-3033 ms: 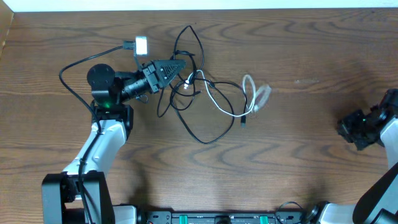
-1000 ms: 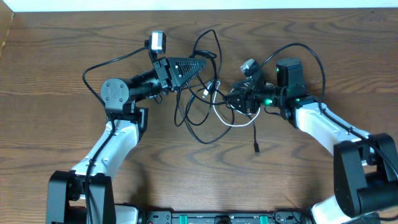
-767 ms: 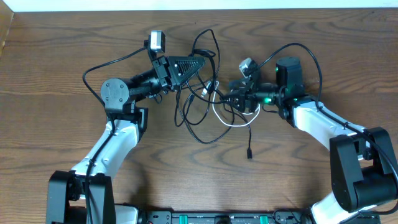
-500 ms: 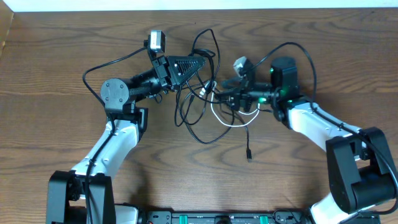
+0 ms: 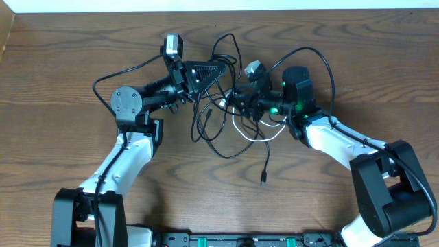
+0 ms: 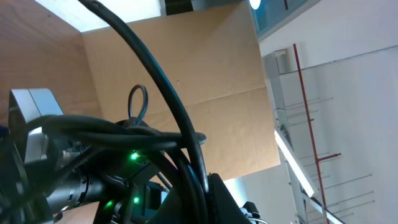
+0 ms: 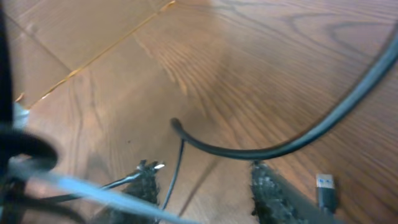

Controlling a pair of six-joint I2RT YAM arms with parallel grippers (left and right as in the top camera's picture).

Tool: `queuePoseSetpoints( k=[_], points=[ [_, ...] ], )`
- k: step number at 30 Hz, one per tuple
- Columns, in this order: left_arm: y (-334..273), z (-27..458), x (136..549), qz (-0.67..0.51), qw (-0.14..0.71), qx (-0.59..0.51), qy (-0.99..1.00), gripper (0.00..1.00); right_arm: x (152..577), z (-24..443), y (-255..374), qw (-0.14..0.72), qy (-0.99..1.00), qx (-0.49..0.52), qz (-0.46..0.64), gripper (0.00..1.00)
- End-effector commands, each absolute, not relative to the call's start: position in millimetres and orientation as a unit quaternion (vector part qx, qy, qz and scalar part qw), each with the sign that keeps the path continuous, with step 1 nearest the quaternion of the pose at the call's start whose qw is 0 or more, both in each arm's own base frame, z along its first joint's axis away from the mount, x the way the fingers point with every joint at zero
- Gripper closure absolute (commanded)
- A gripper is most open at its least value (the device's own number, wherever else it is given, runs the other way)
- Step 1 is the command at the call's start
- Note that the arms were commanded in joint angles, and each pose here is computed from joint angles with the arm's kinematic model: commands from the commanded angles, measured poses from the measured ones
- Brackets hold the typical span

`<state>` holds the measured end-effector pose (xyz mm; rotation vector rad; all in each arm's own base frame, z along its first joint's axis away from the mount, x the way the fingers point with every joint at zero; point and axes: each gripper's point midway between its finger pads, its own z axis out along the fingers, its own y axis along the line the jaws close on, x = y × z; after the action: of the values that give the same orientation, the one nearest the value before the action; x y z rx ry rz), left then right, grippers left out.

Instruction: Untangle cables

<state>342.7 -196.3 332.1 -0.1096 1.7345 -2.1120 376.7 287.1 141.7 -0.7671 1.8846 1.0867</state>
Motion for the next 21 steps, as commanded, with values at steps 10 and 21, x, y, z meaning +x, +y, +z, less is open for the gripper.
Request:
queuePoseSetpoints(
  k=[10,21],
  points=[
    [-197,350,335,-0.735,0.285,0.049,0.614,0.92,381,108,259,0.34,0.816,-0.226,0.41,0.99],
    [-208,309,318,-0.688,0.268,0.153,0.657,0.92,410,185,180,0.42,0.786,-0.165,0.423,0.99]
  ],
)
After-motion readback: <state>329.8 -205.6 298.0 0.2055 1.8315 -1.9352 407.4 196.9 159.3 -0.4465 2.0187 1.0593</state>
